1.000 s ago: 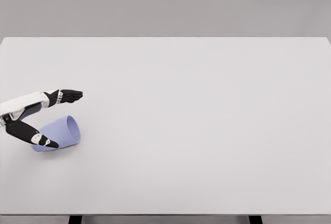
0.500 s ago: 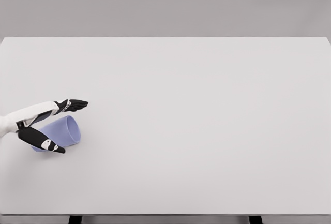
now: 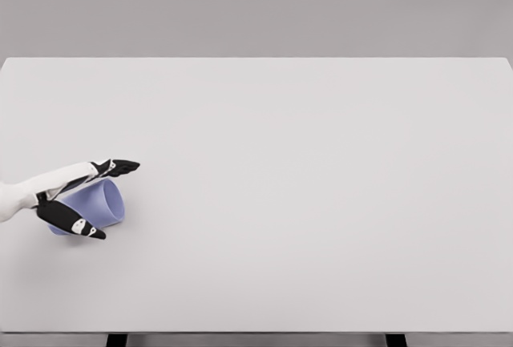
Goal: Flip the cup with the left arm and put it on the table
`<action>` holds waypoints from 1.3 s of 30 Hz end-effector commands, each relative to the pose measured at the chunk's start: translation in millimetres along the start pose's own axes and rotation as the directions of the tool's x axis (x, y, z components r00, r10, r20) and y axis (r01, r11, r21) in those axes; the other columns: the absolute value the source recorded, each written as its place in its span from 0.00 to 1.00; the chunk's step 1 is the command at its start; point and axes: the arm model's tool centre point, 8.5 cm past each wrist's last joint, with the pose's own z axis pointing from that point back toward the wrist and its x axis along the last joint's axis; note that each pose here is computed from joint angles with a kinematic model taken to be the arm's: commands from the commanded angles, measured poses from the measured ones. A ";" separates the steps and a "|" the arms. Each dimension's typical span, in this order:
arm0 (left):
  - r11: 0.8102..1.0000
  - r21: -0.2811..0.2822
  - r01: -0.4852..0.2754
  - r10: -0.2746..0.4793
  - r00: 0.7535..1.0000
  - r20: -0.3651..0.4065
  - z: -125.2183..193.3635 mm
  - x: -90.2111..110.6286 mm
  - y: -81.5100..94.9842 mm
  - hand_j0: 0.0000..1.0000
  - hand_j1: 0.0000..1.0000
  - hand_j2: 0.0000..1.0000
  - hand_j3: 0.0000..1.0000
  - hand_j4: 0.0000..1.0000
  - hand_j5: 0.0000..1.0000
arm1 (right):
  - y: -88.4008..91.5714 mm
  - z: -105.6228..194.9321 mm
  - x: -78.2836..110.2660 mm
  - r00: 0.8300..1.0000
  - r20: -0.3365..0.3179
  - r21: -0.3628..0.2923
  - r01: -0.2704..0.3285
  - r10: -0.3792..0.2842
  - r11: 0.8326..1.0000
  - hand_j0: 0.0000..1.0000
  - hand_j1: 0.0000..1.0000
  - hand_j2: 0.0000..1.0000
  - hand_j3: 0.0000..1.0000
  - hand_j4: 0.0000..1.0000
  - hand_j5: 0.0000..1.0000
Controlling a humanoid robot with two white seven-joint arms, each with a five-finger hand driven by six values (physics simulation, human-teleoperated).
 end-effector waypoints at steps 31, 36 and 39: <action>0.998 0.036 0.058 -0.055 0.994 -0.097 -11.6 -13.2 -10.5 0.98 0.98 0.98 0.98 0.98 0.98 | 0.1 0.0 0.0 1.000 0.000 0.001 0.000 0.000 1.000 1.00 1.00 1.00 1.00 1.00 1.00; 0.998 0.032 0.060 -0.057 0.994 -0.098 -12.9 -13.7 -12.4 0.93 0.93 0.93 0.93 0.93 0.93 | 0.0 0.0 0.0 1.000 0.000 0.000 0.000 0.000 1.000 1.00 1.00 1.00 1.00 1.00 1.00; 0.996 0.037 0.075 -0.072 0.994 -0.086 -15.0 -12.7 -14.1 0.89 0.89 0.89 0.89 0.89 0.89 | 0.0 0.0 0.0 1.000 0.000 0.000 0.000 0.000 1.000 1.00 1.00 1.00 1.00 1.00 1.00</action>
